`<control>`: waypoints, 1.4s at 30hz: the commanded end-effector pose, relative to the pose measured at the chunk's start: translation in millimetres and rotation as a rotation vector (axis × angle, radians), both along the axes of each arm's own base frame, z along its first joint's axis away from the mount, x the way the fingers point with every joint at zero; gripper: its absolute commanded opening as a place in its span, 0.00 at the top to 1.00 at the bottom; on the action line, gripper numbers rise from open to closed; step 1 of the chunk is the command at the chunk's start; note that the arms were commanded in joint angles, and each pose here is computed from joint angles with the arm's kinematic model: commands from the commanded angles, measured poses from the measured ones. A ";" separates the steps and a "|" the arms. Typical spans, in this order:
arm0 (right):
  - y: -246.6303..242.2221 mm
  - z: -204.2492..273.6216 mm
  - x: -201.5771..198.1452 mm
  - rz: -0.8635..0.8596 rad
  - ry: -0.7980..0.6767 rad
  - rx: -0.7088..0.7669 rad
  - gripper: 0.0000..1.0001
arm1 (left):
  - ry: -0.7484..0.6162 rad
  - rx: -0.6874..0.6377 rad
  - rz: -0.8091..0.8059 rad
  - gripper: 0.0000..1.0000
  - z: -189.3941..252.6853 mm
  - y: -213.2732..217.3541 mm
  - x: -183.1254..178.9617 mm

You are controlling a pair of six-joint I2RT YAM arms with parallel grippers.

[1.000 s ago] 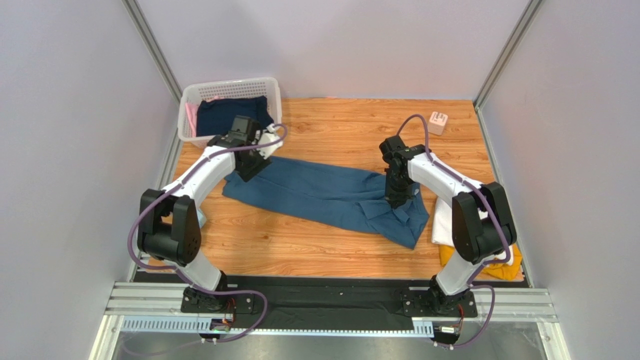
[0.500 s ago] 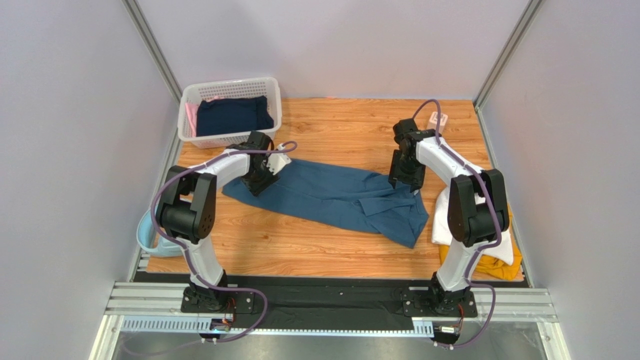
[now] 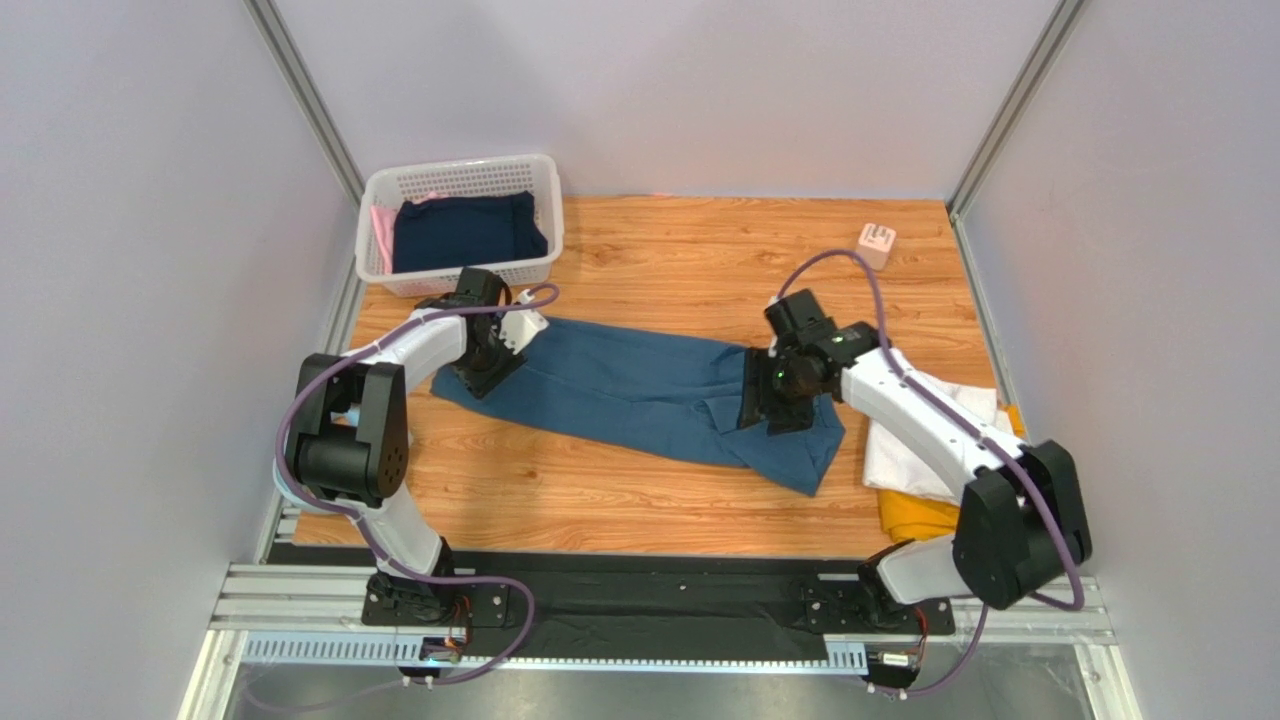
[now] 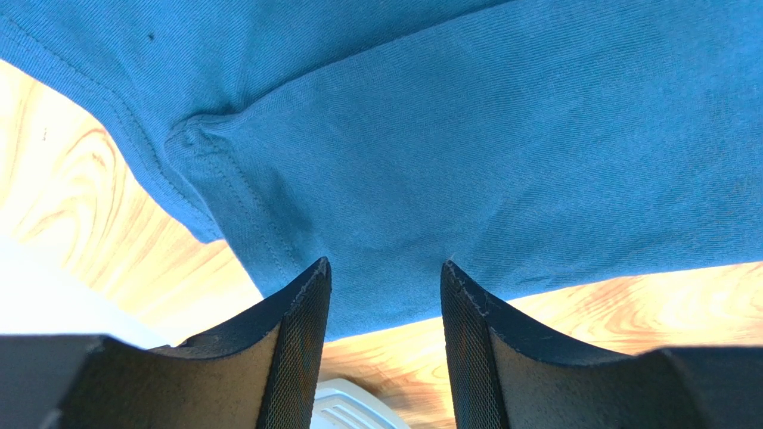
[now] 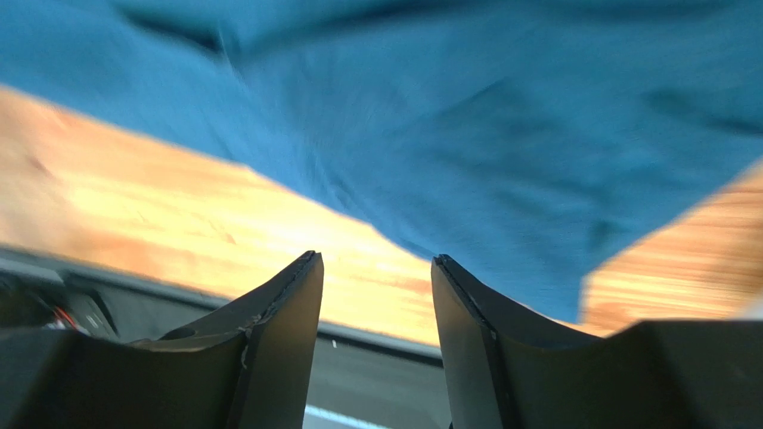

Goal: Fold and stack the t-shirts
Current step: Fold the other side of the tshirt into a rectangle

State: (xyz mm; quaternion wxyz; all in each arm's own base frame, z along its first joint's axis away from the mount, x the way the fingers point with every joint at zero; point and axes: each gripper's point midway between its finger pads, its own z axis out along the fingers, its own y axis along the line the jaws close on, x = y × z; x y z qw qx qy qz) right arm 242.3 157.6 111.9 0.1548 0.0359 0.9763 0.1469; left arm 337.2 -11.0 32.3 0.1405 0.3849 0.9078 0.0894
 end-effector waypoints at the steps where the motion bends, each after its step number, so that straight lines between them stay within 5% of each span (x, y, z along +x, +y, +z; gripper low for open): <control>1: 42.7 -29.6 -18.4 0.106 0.088 0.061 0.49 | -0.021 -0.040 -0.002 0.45 14.0 -7.2 -0.2; 11: 61.3 -56.0 -1.3 0.167 0.095 -0.041 0.61 | -0.021 -0.044 0.014 0.46 16.1 -6.8 -4.8; 29: 64.1 -63.0 40.8 0.149 0.063 -0.111 0.64 | -0.034 -0.004 -0.006 0.46 7.0 2.4 -16.4; 42: 44.2 -19.5 159.0 0.037 -0.094 -0.163 0.69 | -0.042 0.005 -0.014 0.46 12.3 6.4 -25.5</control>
